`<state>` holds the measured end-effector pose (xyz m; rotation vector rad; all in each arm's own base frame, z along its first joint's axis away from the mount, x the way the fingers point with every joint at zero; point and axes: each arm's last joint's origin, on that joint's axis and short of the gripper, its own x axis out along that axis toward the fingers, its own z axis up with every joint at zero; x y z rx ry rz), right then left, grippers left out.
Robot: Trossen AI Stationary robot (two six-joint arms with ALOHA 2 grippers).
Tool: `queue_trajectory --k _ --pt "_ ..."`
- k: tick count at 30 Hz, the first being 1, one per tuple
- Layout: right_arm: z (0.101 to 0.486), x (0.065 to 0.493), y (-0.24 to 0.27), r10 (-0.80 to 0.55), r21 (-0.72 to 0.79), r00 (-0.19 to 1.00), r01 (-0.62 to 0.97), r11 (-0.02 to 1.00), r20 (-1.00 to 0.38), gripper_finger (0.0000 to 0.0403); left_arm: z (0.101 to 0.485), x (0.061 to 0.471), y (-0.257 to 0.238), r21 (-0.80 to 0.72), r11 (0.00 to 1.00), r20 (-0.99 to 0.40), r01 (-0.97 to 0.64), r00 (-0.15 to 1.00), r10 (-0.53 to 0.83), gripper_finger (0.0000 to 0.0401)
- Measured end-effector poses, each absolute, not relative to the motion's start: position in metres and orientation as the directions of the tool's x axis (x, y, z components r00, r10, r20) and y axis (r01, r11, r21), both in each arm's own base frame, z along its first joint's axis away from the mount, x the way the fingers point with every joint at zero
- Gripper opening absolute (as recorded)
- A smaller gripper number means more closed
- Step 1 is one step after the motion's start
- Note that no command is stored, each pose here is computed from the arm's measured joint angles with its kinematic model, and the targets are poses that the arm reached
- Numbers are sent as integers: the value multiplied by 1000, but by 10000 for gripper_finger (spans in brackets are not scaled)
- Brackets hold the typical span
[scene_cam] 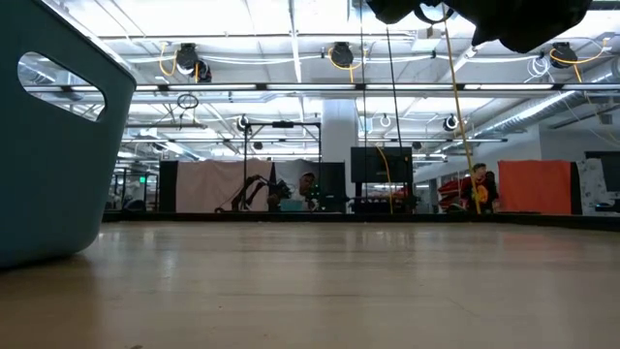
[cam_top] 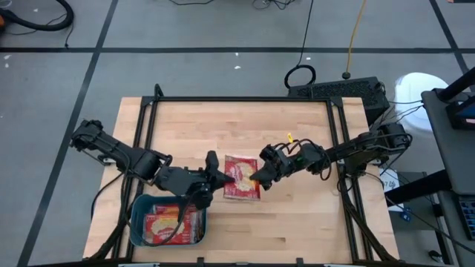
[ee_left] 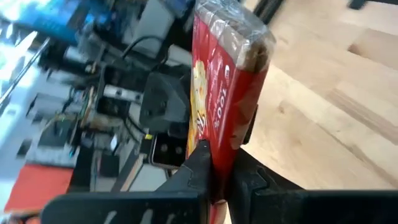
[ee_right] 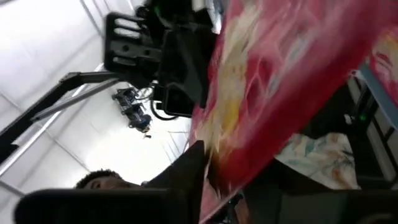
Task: Sort popcorn bags into baskets
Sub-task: Put the popcorn sachet into the bin
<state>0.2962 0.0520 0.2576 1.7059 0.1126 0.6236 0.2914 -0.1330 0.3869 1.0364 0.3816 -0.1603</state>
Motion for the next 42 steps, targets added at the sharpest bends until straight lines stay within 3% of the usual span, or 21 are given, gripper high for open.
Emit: queue_trajectory --k 6,12,21,25,28,31,35,42 --pt "264 295 43 362 932 859 -319 -172 361 129 385 283 -142 776 584 -382 237 914 137 19" --pt "275 289 34 338 917 855 -390 -80 393 141 391 266 -148 686 721 -383 96 890 246 24" --pt "305 265 27 321 874 844 -478 88 430 141 444 231 -146 333 940 -397 -81 892 218 22" --pt "310 254 27 330 889 877 -421 181 348 141 460 215 -144 81 995 -489 -57 868 89 22" --pt "311 247 29 342 899 897 -370 233 281 141 464 207 -145 -122 992 -572 -13 818 -59 20" --pt "311 241 31 351 902 907 -336 271 233 141 464 196 -152 -215 976 -637 37 752 -169 20" --pt "310 237 33 367 899 910 -314 305 193 141 458 176 -157 -340 939 -761 52 571 -307 20" --pt "309 236 41 402 880 897 -330 341 181 141 432 166 -179 -334 936 -910 -112 298 -289 20"
